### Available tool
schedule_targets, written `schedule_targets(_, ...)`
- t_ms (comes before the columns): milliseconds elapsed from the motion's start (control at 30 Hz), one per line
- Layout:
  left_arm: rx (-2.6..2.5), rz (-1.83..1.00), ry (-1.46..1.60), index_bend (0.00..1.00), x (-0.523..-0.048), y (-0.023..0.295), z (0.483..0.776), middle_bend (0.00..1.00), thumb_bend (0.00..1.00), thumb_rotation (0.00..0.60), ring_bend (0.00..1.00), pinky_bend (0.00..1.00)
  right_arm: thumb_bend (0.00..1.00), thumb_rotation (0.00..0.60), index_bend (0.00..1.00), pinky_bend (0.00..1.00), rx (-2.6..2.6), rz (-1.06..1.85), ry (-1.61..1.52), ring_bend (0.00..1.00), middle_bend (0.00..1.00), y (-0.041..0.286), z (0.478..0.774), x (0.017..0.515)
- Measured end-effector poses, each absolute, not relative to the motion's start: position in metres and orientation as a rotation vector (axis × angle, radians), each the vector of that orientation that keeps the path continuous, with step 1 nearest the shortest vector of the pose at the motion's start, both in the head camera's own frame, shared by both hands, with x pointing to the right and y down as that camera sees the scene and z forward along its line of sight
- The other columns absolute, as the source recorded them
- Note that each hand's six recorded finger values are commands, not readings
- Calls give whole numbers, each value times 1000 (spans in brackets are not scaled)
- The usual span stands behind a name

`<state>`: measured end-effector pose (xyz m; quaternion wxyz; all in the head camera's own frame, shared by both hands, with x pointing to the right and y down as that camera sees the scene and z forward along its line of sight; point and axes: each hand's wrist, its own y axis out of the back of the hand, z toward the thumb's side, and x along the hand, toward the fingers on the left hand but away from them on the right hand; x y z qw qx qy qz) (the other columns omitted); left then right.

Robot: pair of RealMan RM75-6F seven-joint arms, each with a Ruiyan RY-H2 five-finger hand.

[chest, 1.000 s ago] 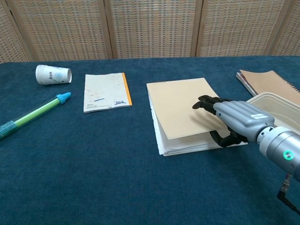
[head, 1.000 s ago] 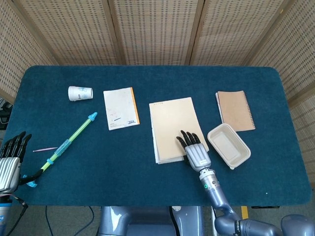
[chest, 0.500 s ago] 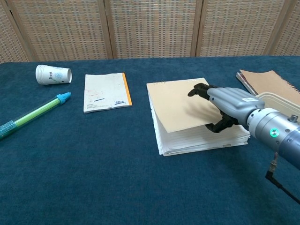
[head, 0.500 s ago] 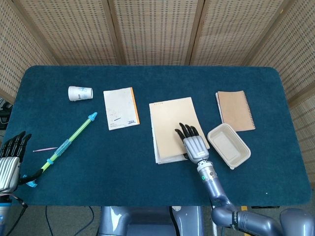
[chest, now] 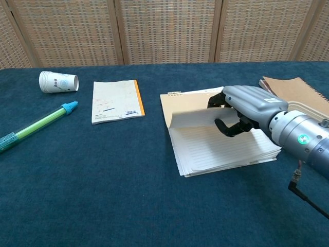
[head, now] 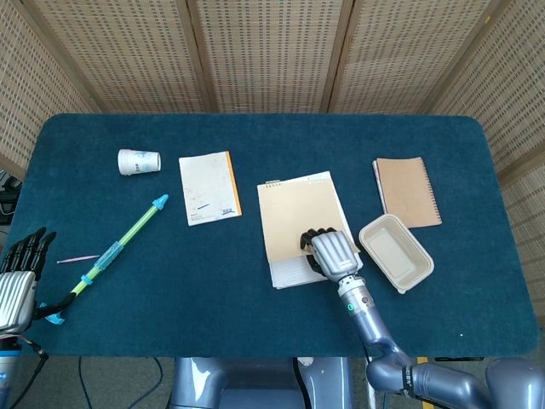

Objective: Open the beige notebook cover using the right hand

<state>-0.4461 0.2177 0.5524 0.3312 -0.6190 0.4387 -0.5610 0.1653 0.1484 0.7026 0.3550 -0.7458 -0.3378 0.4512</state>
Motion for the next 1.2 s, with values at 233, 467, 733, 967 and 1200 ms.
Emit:
schedule_targets(233,-1623,-1466,1136,0,-444,218,553,0,189,600,0,43,745,600,729,593,-2029,1076,-900,597,637,159,682,166)
schedule_targets(467,-1624,-1466,1136,0,-444,219,553,0,189,600,0,43,745,600,730,593,-2080,1083,-831,598,637,163,663,163)
schedule_targets(733,-1623,-1458,1145,0,-444,218,551,0,189,600,0,43,745,600,734,594,-2093,1144,-775,600,640,181,657,176)
schedule_targets(967,-1626,-1447,1140,0,-441,218,549,0,190,600,0,43,745,600,735,594,-2086,1104,-777,600,641,211,647,191)
schedule_targets(1200,-1623,-1436,1144,0,-440,219,547,0,190,600,0,43,745,600,737,596,-2079,1067,-803,602,642,239,634,209)
